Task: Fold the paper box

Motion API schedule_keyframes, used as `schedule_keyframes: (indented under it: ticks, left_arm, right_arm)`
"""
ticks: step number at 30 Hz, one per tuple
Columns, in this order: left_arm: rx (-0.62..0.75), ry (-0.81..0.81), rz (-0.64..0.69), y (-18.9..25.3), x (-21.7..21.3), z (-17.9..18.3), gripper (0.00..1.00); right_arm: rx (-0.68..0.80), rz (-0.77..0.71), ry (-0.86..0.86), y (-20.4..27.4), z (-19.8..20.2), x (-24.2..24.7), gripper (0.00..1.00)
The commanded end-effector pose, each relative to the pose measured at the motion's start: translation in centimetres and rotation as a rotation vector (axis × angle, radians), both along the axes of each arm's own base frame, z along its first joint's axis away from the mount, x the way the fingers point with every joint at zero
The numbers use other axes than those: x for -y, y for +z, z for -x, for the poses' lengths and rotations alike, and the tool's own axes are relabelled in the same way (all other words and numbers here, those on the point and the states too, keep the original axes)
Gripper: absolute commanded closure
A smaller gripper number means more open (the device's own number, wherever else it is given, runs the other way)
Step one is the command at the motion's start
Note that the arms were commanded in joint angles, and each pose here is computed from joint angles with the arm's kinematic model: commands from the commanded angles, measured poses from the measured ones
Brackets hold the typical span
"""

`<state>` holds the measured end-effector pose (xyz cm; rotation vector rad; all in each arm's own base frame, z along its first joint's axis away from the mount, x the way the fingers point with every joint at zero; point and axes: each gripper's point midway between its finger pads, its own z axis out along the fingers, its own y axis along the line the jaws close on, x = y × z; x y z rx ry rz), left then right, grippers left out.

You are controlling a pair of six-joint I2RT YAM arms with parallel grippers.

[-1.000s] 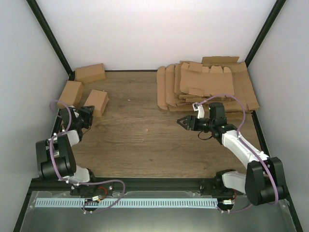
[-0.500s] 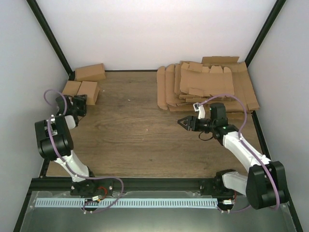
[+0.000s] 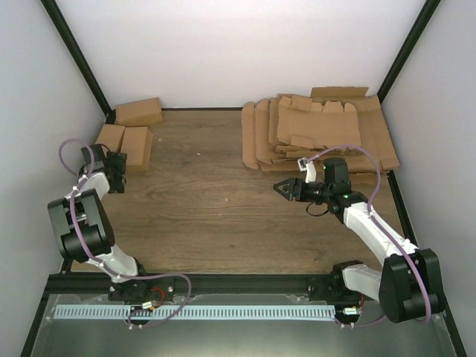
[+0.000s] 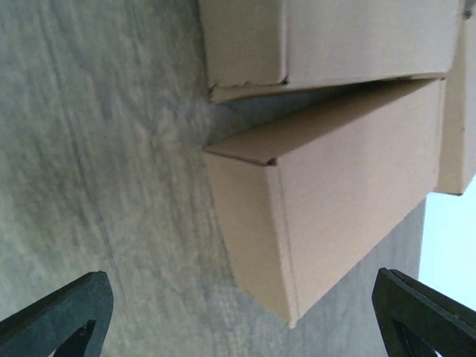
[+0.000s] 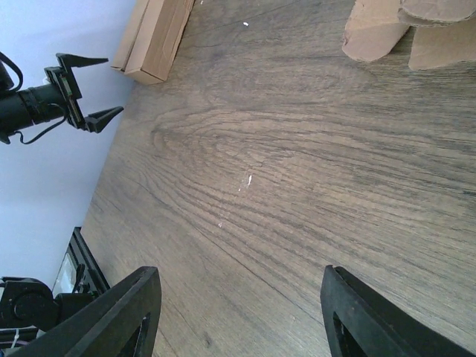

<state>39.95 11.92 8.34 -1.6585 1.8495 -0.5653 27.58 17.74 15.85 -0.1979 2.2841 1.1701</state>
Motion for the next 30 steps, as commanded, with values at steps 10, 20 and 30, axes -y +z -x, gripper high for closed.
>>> schedule_keyframes:
  ticks: [10, 20, 30]
  left_arm:
    - [-0.128, -0.072, 0.028, -2.2, 2.3, 2.2, 0.96]
    - [-0.087, -0.130, 0.143, -5.4, 2.9, -2.0, 0.96]
    - [-0.044, -0.104, 0.148, -4.9, 0.8, -4.8, 0.96]
  right_arm:
    - [0.033, -0.032, 0.010, 1.5, -0.8, -0.3, 0.39]
    - [0.031, -0.013, 0.004, 1.6, -0.5, 0.0, 0.39]
    - [0.028, -0.005, -0.002, 1.6, -0.4, 0.1, 0.39]
